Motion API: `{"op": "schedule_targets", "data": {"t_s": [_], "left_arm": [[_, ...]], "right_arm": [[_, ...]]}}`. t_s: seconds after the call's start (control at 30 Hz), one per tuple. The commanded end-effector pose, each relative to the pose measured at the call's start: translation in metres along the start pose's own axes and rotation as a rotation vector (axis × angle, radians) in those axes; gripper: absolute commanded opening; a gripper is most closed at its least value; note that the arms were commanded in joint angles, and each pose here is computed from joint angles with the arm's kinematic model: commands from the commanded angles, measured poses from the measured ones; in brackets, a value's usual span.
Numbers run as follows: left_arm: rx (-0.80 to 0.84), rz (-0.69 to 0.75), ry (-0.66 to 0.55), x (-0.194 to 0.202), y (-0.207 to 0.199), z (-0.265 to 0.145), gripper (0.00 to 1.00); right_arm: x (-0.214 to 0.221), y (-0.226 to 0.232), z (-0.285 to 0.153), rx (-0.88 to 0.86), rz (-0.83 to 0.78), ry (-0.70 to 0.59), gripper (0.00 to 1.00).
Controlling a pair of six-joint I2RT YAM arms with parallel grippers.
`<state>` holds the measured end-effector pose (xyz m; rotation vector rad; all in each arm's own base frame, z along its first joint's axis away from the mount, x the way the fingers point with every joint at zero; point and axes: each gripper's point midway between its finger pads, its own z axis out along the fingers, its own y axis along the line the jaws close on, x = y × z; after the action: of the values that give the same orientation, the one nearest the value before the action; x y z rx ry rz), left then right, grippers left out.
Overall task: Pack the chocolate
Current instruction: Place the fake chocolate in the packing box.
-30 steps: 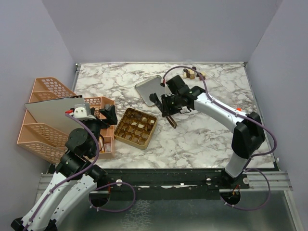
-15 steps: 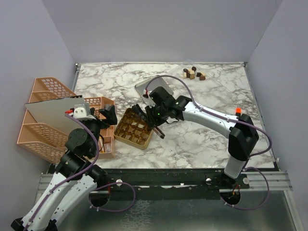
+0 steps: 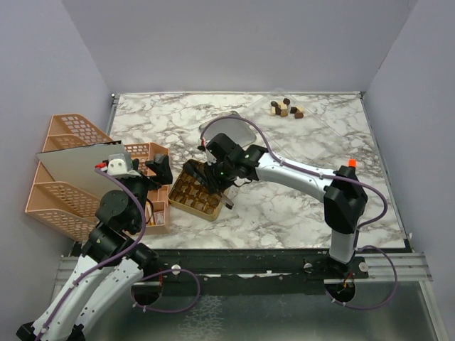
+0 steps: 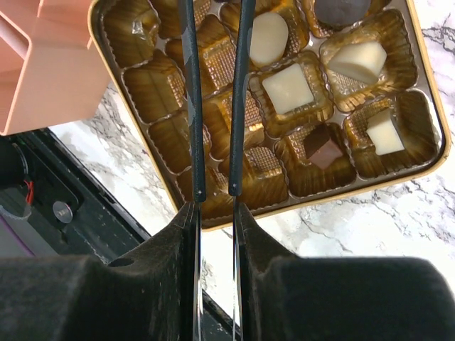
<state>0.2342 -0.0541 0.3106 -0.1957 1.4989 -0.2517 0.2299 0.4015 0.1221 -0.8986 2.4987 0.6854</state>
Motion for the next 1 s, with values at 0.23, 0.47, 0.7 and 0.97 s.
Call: {"op": "schedule_targets", "data": {"t_s": [0.23,0.47,0.7,0.97], "left_arm": [[-0.02,-0.007,-0.025,-0.005,0.005,-0.001,0.99],[-0.021,-0.008,-0.024,-0.005,0.005,-0.001,0.99],[-0.019,-0.01,-0.029,-0.006,0.005,-0.002,0.99],[-0.019,-0.014,-0.033,-0.007,0.006,-0.003,0.99]], "right_arm": [[-0.009,0.015,0.015,-0.043,-0.018,0.008,0.23],[-0.004,0.007,0.022,0.014,-0.021,0.022,0.23],[0.0,0.006,0.027,0.016,-0.021,0.04,0.26],[0.0,0.005,0.028,0.031,-0.023,0.044,0.33]]}}
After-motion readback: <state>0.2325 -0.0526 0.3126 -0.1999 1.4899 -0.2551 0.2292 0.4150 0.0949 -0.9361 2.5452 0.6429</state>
